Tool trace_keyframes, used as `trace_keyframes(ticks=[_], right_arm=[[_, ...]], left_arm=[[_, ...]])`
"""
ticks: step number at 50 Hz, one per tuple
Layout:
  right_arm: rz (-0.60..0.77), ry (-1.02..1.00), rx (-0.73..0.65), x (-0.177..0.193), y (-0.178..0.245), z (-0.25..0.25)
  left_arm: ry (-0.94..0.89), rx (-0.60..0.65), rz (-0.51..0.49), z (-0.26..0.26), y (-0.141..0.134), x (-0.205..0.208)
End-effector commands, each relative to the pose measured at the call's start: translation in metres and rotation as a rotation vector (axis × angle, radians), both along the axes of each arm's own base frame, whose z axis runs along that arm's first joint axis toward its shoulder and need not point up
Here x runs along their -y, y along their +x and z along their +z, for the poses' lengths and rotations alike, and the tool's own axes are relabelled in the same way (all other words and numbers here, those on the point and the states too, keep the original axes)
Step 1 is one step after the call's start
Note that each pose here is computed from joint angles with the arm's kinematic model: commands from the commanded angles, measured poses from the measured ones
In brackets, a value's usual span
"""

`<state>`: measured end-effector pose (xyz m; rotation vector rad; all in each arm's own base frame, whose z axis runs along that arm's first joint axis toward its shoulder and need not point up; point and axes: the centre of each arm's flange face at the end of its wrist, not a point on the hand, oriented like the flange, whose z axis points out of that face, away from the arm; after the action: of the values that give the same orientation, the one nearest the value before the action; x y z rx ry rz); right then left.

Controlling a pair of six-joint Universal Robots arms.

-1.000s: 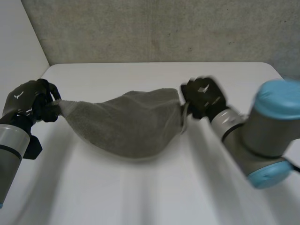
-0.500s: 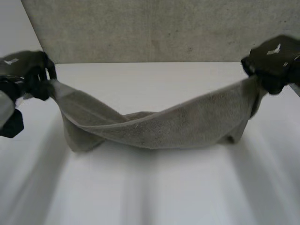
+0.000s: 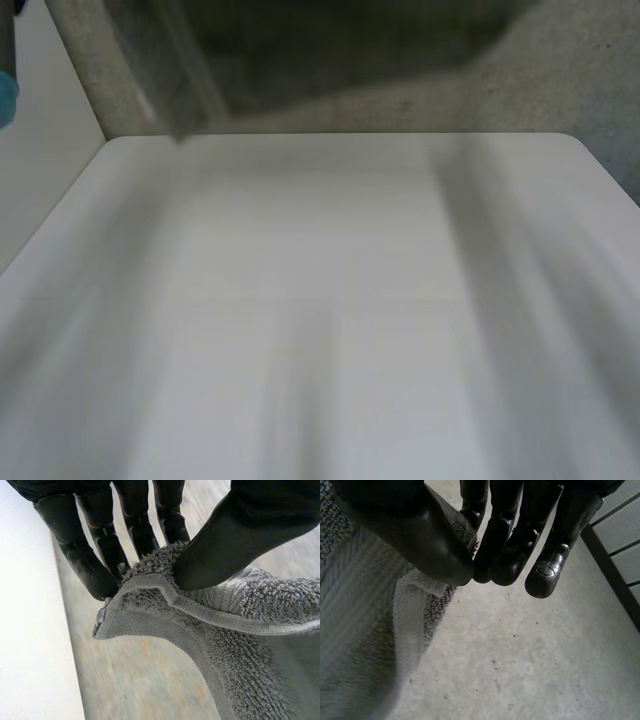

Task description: Fold the towel.

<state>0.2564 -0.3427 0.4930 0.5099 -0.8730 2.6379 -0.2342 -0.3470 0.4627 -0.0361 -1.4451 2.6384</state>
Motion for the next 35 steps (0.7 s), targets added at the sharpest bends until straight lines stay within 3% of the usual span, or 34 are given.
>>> trace_keyframes(ticks=[1,4,5,7,8,12,17,26,35], right_arm=[[0.054,0.267,-0.140,-0.001,0.009,-0.074],[0.054,0.322,-0.163,0.001,0.008,-0.092],[0.051,0.380,-0.186,0.002,0.007,-0.112],[0.047,0.519,-0.233,0.000,0.003,-0.158],[0.047,0.520,-0.233,0.000,0.003,-0.158],[0.070,0.691,-0.308,-0.014,0.000,-0.220],[0.124,0.847,-0.380,-0.037,-0.002,-0.274],[0.131,1.012,-0.470,-0.075,-0.014,-0.327],[0.085,0.999,-0.440,-0.093,-0.033,-0.311]], left_arm=[[0.161,0.056,0.005,-0.057,0.000,0.006],[0.288,0.096,0.011,-0.100,0.003,0.006],[0.289,0.096,0.011,-0.100,0.003,0.006],[0.439,0.143,0.013,-0.155,0.007,0.000],[0.439,0.143,0.013,-0.156,0.007,0.000],[0.622,0.200,0.016,-0.229,0.014,-0.016],[0.735,0.237,0.014,-0.278,0.019,-0.033],[0.867,0.316,0.012,-0.315,0.031,-0.064],[0.835,0.451,-0.007,-0.301,0.040,-0.089]])
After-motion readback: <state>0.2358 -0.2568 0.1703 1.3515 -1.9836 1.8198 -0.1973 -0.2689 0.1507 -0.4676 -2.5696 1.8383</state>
